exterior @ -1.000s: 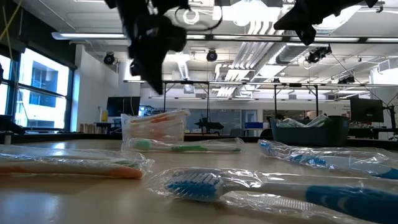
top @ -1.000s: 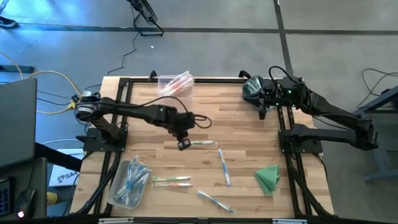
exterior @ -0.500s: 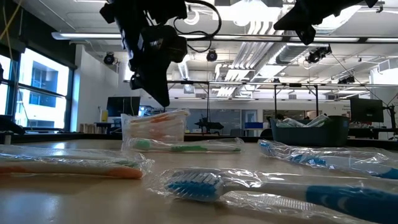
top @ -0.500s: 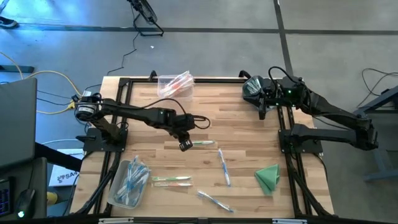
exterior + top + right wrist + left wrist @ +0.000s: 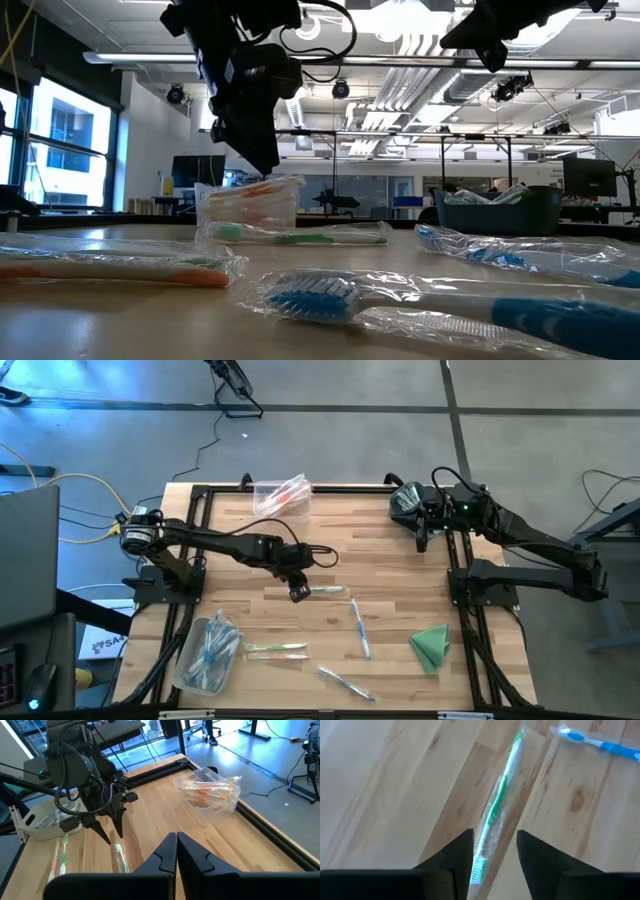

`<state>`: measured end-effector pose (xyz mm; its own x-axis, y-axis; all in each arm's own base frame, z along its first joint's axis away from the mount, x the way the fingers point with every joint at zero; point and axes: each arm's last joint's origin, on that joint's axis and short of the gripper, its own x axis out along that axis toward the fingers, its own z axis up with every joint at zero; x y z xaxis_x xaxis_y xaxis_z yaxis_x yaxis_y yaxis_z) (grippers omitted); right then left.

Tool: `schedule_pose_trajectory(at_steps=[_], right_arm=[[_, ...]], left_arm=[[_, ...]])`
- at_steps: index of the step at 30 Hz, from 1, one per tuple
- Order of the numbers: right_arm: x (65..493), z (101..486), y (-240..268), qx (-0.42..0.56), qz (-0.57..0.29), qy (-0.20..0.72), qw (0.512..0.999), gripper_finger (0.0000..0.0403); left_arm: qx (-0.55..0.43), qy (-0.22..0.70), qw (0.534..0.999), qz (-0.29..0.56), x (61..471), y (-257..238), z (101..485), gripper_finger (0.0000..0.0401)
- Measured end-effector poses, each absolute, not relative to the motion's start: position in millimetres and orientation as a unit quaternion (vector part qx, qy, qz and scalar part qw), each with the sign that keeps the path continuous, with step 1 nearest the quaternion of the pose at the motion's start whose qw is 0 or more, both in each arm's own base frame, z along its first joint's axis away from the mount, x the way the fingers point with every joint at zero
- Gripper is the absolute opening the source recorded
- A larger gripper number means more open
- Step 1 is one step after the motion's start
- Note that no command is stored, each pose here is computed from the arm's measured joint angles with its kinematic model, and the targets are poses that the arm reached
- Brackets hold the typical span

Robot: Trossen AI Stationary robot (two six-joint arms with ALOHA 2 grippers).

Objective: Pick & Place Toothbrushes
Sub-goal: Put the top green toothbrush into the blue bin

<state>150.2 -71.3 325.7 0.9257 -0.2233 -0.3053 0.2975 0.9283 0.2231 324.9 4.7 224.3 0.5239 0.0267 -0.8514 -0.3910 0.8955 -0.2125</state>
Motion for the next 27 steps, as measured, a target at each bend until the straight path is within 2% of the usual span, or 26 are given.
schedule_pose_trajectory(at_steps=[4,14,27], right_arm=[[150,325,-71,0.135,-0.134,0.141,0.972,0.0003],[149,321,-71,0.143,-0.135,0.164,0.967,0.0003],[148,320,-70,0.144,-0.136,0.167,0.966,0.0003]], left_arm=[[-0.191,0.475,0.85,0.122,325,5,223,0.0148],[-0.173,0.539,0.818,0.108,338,4,182,0.0148],[-0.171,0.583,0.787,0.103,345,3,148,0.0148]])
